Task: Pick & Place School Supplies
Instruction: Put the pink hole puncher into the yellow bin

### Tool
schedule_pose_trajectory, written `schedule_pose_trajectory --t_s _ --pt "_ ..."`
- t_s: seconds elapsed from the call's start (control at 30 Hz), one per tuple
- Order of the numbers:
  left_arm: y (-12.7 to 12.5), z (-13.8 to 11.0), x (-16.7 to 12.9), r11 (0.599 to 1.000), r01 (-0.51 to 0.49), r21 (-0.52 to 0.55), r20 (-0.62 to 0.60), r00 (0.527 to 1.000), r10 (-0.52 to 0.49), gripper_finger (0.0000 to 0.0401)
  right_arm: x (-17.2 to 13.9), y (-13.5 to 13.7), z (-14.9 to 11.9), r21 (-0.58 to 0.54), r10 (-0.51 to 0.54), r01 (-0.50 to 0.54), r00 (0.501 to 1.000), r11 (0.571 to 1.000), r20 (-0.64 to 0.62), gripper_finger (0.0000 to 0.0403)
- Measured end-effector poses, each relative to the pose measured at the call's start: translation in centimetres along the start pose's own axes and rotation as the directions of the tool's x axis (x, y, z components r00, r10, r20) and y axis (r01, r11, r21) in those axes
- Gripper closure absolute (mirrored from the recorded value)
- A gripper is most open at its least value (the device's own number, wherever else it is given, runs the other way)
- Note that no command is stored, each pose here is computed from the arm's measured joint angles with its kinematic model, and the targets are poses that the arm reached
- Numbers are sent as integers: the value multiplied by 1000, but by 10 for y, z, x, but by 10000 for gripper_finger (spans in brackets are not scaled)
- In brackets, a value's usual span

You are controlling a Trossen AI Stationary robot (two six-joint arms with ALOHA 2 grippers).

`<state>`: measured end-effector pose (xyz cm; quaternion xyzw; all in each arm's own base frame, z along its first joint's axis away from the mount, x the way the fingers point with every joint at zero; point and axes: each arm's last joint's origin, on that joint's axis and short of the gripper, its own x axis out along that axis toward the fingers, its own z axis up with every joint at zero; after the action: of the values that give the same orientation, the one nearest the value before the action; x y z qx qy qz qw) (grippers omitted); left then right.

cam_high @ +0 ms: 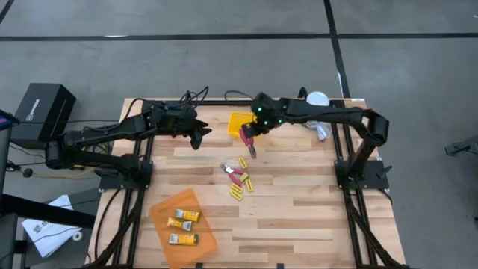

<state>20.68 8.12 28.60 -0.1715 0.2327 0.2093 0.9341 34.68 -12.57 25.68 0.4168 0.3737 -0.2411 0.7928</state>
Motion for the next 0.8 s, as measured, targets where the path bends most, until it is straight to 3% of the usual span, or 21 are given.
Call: schedule_pose_trajectory --t_s 0.23,0.4,0.63,0.8 --pt "0 0 0 1000 0 -1 0 1000 0 257 -28 -7 32 -162 2 15 994 987 105 376" --pt "0 0 0 1000 0 -3 0 1000 0 257 -30 -17 59 -276 -2 30 995 961 100 376" --pt "0 0 0 1000 0 -7 0 1000 0 257 -23 -25 90 -489 -43 52 999 871 29 376" --pt "0 0 0 1000 0 -7 0 1000 0 257 -7 -19 108 -570 0 -14 1000 822 -24 376"
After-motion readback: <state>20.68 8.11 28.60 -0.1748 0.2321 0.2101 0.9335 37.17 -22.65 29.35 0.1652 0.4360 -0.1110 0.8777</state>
